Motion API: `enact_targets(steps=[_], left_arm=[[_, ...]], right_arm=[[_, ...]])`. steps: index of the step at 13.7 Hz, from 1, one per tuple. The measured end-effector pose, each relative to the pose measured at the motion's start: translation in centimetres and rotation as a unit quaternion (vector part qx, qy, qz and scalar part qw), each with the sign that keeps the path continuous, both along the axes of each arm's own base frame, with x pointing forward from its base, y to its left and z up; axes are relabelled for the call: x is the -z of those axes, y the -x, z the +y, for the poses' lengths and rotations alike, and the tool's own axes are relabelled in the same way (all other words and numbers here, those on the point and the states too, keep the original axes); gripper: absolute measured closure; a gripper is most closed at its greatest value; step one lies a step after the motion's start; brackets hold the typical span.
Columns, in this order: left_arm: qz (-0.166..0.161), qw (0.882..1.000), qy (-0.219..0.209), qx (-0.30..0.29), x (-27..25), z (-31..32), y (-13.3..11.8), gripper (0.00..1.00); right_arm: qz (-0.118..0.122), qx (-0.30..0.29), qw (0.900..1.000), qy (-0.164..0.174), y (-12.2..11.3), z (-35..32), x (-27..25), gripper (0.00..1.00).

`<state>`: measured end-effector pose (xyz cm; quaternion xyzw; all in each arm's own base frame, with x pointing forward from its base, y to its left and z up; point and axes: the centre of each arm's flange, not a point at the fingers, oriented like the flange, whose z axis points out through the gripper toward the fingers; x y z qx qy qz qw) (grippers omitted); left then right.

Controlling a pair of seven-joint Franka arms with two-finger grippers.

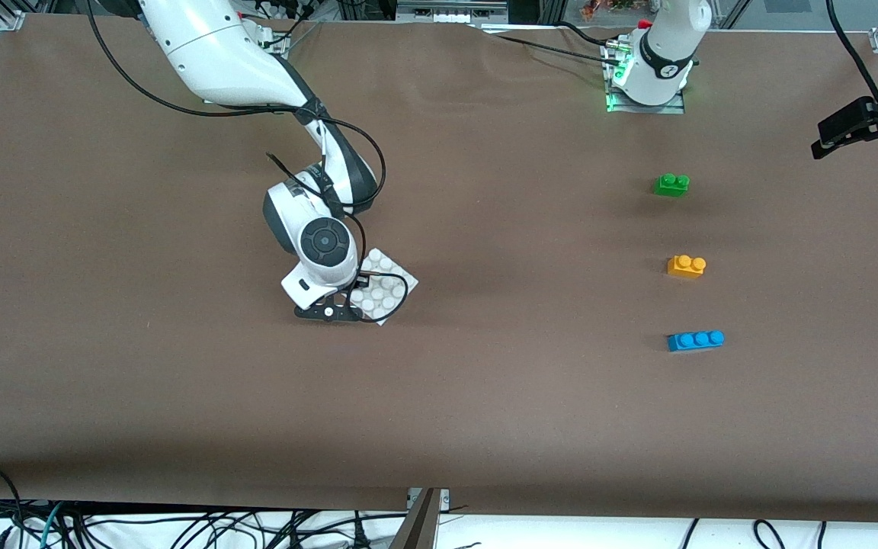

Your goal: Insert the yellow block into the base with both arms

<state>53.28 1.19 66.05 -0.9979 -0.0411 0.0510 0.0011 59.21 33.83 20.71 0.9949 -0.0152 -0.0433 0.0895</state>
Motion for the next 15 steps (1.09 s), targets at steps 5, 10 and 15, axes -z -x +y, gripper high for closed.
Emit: enact_targets(steps=[5, 10, 15], left_arm=[[0.0, 1.0, 0.0, 0.0, 0.0, 0.0, 0.0, 0.0], [0.0, 1.0, 0.0, 0.0, 0.0, 0.0, 0.0, 0.0], [0.0, 1.0, 0.0, 0.0, 0.0, 0.0, 0.0, 0.0]], right_arm=[[0.009, 0.003, 1.0, 0.019, -0.7, -2.1, 1.3, 0.86], [0.022, 0.003, 0.999, 0.025, -0.3, -2.3, 3.2, 0.86], [0.032, 0.01, 0.999, 0.017, 0.0, -1.8, 3.2, 0.86]])
